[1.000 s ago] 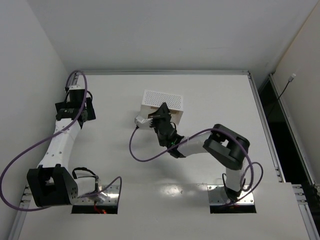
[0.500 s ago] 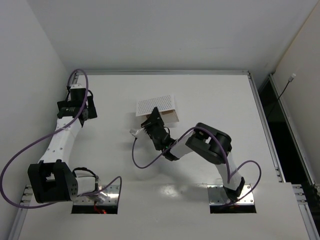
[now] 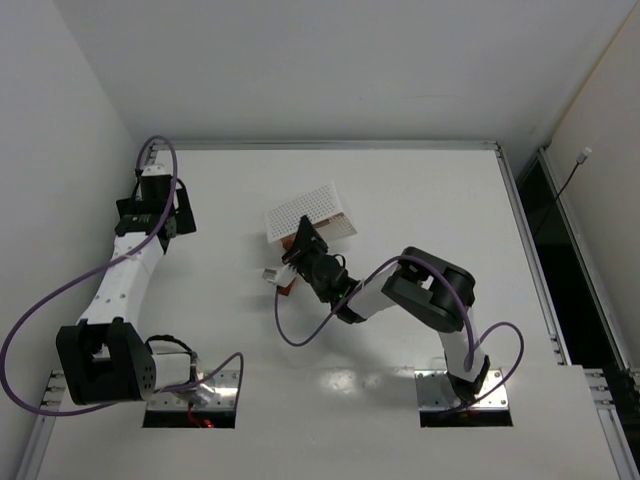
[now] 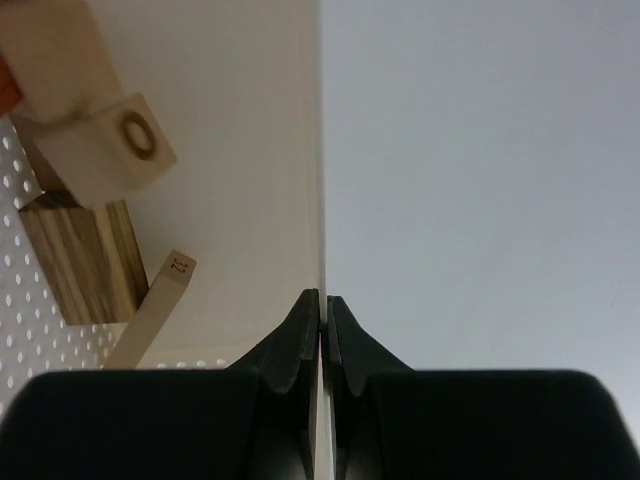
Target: Build the wood block tower
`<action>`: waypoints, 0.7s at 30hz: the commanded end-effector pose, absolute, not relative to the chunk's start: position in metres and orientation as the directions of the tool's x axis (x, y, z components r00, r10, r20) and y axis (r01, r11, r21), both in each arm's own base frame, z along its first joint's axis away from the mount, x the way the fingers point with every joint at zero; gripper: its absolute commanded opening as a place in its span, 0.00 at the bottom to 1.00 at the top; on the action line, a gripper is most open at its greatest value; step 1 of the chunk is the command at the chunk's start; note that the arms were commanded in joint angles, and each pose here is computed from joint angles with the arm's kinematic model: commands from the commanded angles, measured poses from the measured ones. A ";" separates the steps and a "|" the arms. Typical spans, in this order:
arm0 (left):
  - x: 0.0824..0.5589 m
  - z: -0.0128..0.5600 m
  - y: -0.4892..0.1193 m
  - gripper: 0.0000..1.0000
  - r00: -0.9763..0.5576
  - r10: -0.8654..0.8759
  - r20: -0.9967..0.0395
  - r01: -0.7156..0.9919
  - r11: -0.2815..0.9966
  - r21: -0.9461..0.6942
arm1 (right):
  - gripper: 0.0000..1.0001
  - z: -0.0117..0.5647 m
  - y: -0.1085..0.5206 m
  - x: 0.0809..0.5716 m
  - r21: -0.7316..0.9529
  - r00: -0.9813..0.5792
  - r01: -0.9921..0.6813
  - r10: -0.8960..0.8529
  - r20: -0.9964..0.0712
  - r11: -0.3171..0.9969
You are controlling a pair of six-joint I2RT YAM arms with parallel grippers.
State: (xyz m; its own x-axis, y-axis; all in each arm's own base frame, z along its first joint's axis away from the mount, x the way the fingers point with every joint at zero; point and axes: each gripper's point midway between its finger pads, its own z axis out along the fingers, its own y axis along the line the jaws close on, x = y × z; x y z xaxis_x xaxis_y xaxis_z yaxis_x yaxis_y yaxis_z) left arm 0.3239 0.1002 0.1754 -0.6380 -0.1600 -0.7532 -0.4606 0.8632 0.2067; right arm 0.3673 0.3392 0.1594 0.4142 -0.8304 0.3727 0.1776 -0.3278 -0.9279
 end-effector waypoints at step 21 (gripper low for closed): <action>0.333 0.198 0.101 1.00 -0.551 -0.162 -0.819 -0.475 0.867 0.148 | 0.00 0.283 0.287 0.344 -0.864 0.259 0.500 -0.963 0.079 0.064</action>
